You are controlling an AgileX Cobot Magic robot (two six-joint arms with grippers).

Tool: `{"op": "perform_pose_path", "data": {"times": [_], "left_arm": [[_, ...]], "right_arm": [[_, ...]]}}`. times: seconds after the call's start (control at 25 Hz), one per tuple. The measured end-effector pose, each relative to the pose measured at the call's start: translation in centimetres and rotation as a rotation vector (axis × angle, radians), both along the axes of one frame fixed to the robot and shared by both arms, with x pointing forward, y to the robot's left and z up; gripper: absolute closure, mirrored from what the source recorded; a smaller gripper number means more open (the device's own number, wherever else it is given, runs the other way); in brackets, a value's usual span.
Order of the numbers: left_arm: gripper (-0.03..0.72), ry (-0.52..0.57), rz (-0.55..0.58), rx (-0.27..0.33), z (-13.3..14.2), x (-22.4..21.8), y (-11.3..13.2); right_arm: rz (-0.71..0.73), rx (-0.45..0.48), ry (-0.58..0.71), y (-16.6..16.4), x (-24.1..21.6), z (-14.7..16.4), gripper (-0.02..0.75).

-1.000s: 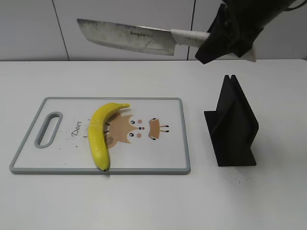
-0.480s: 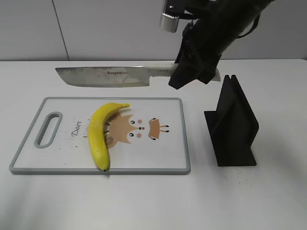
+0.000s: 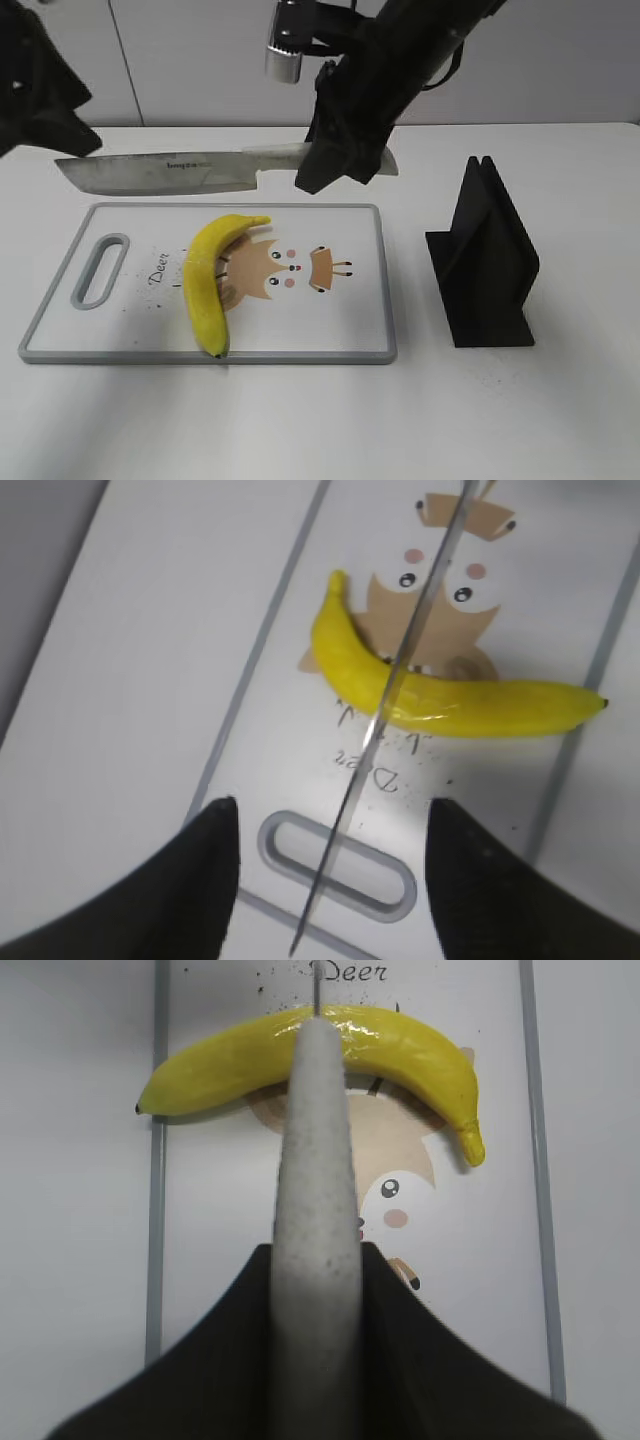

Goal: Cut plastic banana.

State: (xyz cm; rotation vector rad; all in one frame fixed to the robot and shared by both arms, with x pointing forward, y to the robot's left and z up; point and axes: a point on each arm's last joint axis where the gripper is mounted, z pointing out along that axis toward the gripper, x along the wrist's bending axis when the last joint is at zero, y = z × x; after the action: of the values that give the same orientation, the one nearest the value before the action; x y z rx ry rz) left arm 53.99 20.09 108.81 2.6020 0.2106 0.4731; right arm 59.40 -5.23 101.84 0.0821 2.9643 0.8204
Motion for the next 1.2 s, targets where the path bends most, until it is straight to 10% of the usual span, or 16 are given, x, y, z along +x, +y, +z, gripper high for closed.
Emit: {"op": "perform_pose_path", "data": {"times": [0.36, 0.76, 1.2], "left_arm": [[0.21, 0.116, -0.087, 0.065, -5.3, 2.6, -1.5], [0.606, 0.128, -0.091, 0.082, -6.0, 2.9, -1.4], [0.638, 0.167, -0.098, 0.105, -7.4, 3.3, -1.4]], "right_arm": [[0.013, -0.013, 0.016, 0.2, 0.3, -1.3, 0.556], [0.021, -0.022, 0.034, 0.3, 0.3, -1.8, 0.556], [0.021, -0.022, 0.033, 0.3, 0.3, -1.8, 0.556]]}}
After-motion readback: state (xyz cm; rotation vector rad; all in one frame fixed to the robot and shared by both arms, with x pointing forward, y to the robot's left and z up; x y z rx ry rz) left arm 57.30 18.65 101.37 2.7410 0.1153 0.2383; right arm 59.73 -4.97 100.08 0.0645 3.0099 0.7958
